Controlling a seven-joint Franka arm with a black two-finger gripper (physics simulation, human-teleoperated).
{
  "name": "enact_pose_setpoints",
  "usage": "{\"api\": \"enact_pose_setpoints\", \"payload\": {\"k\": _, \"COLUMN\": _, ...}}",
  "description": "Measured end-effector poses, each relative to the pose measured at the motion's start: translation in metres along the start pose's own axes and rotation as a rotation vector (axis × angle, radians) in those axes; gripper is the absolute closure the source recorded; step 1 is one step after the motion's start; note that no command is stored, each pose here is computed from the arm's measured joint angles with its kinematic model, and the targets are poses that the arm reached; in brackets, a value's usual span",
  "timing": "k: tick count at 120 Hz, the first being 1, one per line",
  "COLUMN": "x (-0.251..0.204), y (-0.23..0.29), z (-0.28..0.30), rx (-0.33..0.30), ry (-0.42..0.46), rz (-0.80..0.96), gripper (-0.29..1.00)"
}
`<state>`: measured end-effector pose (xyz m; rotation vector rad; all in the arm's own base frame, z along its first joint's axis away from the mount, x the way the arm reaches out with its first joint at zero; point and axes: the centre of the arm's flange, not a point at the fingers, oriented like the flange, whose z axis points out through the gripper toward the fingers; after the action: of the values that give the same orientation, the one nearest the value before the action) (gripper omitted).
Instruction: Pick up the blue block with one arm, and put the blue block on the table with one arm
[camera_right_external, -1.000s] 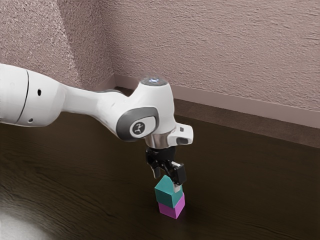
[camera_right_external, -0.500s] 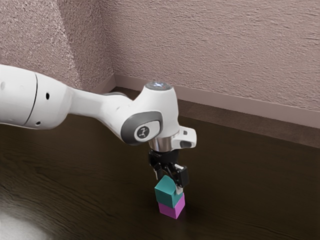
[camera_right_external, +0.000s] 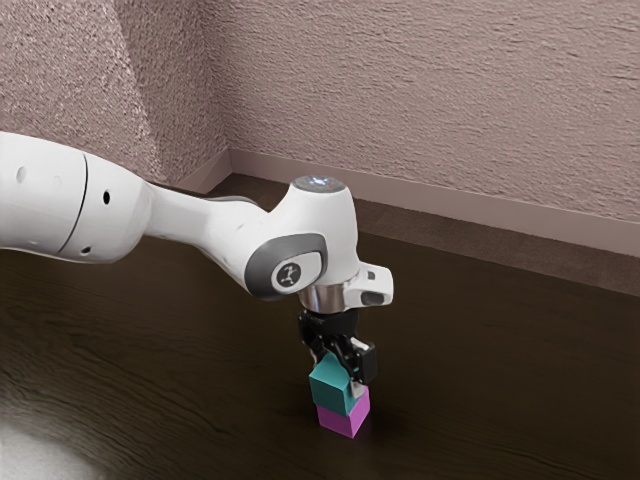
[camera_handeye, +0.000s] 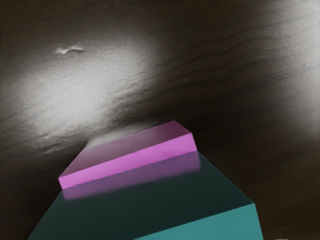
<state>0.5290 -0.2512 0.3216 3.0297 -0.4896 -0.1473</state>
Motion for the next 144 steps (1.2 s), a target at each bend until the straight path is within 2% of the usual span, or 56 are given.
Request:
{"api": "enact_pose_setpoints", "payload": {"k": 8, "x": 0.000, "y": -0.001, "z": 0.000, "rx": 0.001, "ry": 0.002, "rz": -0.002, "gripper": 0.24}}
{"api": "enact_pose_setpoints", "payload": {"k": 48, "x": -0.002, "y": -0.007, "z": -0.040, "rx": 0.030, "ry": 0.069, "rz": -0.021, "gripper": 0.35}}
{"api": "enact_pose_setpoints", "payload": {"k": 63, "x": 0.011, "y": -0.051, "z": -0.063, "rx": 0.042, "ry": 0.097, "rz": -0.090, "gripper": 0.35}}
{"api": "enact_pose_setpoints", "payload": {"k": 83, "x": 0.017, "y": -0.096, "z": -0.048, "rx": 0.047, "ry": 0.058, "rz": -0.158, "gripper": 0.36}}
{"api": "enact_pose_setpoints", "payload": {"k": 106, "x": 0.019, "y": -0.113, "z": -0.007, "rx": 0.030, "ry": -0.018, "rz": -0.183, "gripper": 0.36}}
{"api": "enact_pose_setpoints", "payload": {"k": 129, "x": 0.020, "y": -0.116, "z": 0.017, "rx": 0.019, "ry": -0.055, "rz": -0.189, "gripper": 0.36}}
{"api": "enact_pose_setpoints", "payload": {"k": 144, "x": 0.019, "y": -0.117, "z": 0.018, "rx": 0.008, "ry": -0.059, "rz": -0.193, "gripper": 0.23}}
